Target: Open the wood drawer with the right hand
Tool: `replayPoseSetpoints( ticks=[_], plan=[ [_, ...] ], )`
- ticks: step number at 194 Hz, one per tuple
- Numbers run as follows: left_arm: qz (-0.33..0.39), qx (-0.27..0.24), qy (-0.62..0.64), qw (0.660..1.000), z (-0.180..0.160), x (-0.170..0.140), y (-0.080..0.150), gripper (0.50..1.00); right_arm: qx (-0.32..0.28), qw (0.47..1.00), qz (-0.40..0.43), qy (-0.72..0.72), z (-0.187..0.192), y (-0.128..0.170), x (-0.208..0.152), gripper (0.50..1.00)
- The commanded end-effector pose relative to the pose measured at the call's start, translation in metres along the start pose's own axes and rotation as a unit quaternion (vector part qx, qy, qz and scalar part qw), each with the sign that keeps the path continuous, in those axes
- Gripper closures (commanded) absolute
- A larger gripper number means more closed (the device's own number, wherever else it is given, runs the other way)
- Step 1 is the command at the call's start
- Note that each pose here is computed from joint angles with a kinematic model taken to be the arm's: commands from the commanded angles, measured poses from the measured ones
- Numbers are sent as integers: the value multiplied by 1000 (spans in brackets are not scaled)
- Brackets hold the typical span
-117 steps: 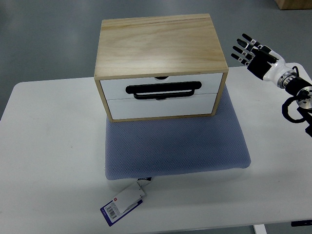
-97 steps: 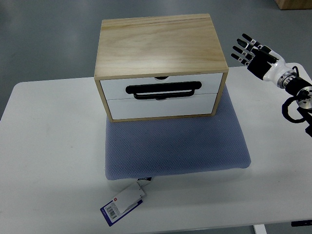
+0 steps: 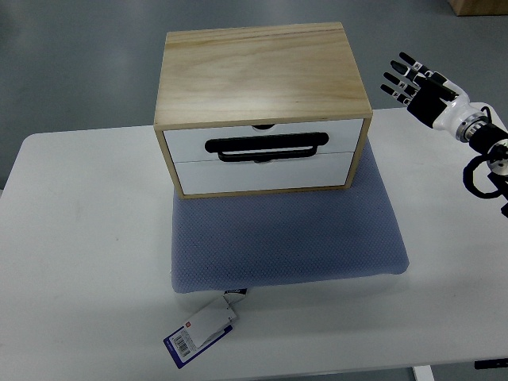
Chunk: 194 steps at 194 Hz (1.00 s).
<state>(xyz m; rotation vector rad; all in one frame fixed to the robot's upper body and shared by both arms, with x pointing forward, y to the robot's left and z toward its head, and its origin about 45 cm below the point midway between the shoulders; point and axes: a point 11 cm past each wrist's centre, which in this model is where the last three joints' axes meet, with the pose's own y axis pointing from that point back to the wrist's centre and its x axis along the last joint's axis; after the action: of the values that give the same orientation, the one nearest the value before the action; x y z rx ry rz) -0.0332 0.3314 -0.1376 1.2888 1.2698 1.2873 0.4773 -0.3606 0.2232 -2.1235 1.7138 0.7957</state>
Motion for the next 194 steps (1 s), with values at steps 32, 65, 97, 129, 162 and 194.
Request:
replayPoseSetpoints(
  ticks=[32,65,97,129,162,194],
  plan=[
    [0,0,0,1000,0,0,0,500,5,1000,10,11,-9,6,9,550],
    [0,0,0,1000,0,0,0,500,1,1000,10,20,-13,13,16,550],
    [0,-1,0,1000,1,0,0,500,4,997,36,62,-36,24,32,550],
    [0,0,0,1000,0,0,0,500,6,996,45,77,-46,32,42,550],
    [0,-1,0,1000,1,0,0,500,11,986,68,152,-76,46,54,552],
    [0,-1,0,1000,1,0,0,500,33,974,93,205,-94,56,64,554]
  ],
)
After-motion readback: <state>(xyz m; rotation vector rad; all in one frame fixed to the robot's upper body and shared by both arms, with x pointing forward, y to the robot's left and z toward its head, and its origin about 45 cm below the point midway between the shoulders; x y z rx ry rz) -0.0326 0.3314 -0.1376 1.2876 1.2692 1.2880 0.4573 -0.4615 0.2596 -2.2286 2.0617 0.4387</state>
